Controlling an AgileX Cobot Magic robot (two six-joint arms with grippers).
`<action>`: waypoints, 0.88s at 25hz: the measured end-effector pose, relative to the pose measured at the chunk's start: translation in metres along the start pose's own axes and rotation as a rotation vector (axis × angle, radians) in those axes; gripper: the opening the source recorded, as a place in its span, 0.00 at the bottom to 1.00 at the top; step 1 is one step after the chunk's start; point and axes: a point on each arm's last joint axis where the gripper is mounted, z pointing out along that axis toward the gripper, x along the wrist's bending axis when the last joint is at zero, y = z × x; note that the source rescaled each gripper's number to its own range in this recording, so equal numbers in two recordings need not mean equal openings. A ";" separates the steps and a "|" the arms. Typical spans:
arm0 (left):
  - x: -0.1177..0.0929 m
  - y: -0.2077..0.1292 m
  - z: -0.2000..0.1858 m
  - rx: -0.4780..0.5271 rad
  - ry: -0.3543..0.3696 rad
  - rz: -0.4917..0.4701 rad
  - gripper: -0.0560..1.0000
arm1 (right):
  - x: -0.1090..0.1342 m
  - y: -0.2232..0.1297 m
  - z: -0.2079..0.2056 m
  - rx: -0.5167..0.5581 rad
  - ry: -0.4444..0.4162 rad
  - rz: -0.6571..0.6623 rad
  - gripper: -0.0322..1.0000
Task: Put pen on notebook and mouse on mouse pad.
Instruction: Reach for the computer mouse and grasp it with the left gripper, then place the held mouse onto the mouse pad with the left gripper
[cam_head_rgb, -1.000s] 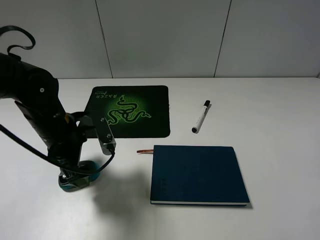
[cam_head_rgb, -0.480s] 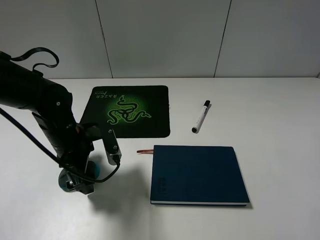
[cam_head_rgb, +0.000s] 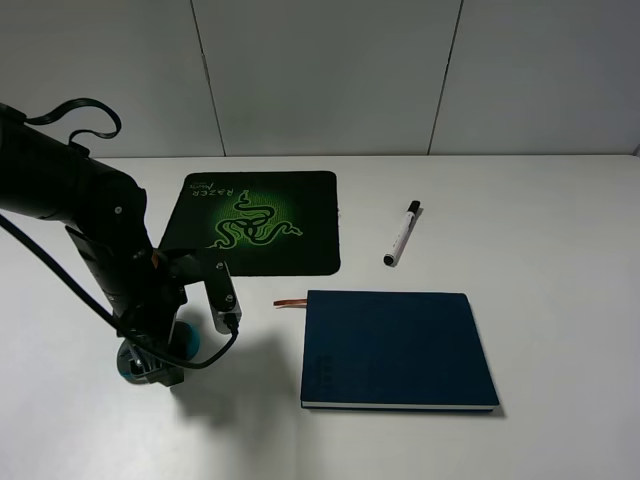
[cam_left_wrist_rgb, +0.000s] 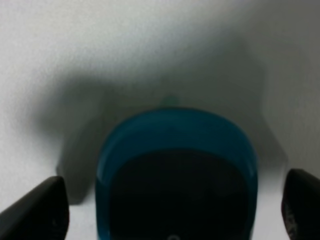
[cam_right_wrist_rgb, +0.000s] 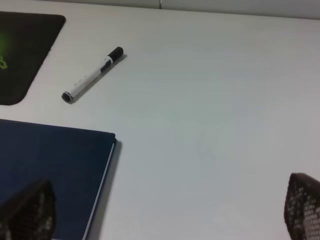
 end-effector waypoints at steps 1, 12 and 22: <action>0.000 0.000 0.000 0.000 0.000 0.000 0.60 | 0.000 0.000 0.000 0.000 0.000 0.000 1.00; 0.000 0.000 0.000 0.001 0.000 0.001 0.05 | 0.000 0.000 0.000 0.000 0.000 0.000 1.00; 0.000 0.000 0.000 -0.002 0.003 0.001 0.05 | 0.000 0.000 0.000 0.000 0.000 0.000 1.00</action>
